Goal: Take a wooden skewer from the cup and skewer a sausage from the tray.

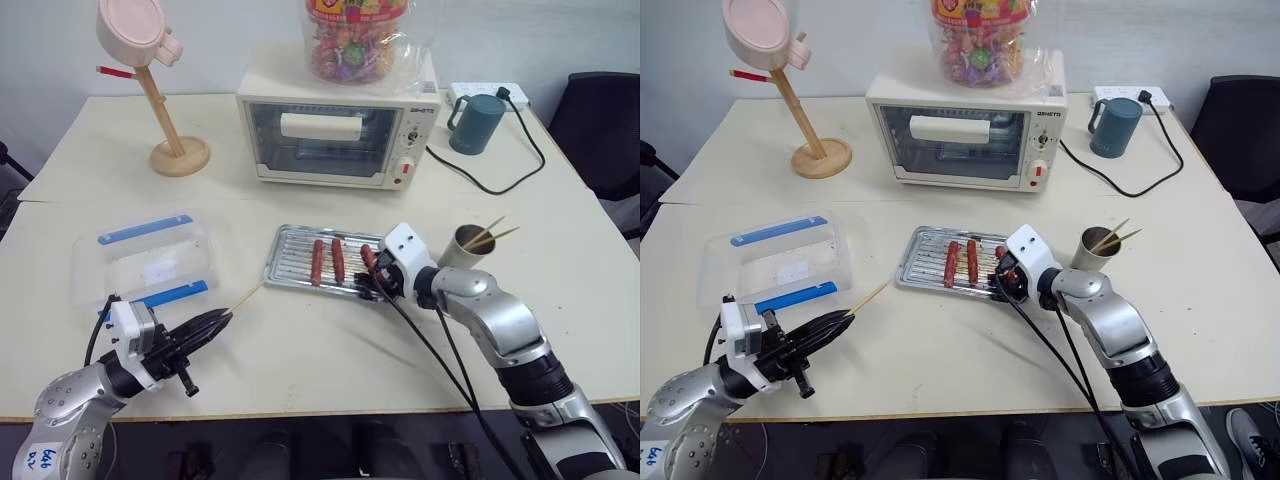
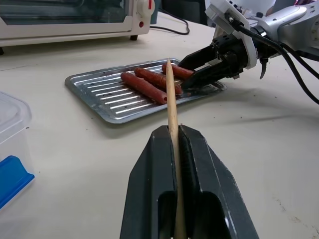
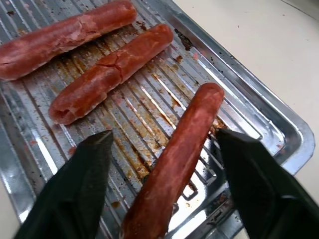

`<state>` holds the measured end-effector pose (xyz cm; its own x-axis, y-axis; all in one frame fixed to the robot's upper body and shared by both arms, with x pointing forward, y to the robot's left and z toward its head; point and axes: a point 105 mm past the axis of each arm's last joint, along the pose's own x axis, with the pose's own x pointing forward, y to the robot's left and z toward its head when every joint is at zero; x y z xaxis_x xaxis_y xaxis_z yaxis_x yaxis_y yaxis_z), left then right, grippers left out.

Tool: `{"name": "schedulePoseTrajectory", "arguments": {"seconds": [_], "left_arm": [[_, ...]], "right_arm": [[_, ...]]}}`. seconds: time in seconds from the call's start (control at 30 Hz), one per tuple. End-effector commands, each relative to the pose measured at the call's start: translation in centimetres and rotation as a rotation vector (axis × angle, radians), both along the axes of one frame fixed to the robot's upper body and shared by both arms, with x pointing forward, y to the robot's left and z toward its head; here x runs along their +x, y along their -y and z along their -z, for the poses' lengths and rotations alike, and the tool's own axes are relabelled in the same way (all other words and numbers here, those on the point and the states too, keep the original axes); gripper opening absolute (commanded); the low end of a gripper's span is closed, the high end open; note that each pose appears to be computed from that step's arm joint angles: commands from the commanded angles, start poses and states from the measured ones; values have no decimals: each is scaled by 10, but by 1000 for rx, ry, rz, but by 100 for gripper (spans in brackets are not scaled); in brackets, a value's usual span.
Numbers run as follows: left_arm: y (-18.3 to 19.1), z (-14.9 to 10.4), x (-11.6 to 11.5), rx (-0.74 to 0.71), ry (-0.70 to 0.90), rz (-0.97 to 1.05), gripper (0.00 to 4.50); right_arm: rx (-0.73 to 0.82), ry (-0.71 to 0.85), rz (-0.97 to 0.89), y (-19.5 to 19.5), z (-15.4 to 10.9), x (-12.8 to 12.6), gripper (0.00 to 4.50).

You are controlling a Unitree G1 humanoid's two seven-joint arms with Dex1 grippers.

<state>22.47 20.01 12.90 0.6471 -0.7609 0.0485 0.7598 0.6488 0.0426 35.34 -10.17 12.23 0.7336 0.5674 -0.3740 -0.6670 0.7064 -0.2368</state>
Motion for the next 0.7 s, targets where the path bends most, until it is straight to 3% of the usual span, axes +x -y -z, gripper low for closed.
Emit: {"name": "schedulePoseTrajectory", "arguments": {"seconds": [0.03, 0.3, 0.47, 0.7], "left_arm": [[5, -9, -2, 3, 47, 20, 0], [6, -8, -1, 0, 47, 32, 0], [7, -8, 0, -2, 48, 36, 0], [8, -8, 0, -3, 49, 42, 0]], "right_arm": [[10, 6, 17, 4, 0, 0, 217], [13, -4, 34, 6, 4, -1, 217], [21, -5, 33, 6, 4, -1, 112], [27, 0, 41, 6, 4, -1, 112]]}}
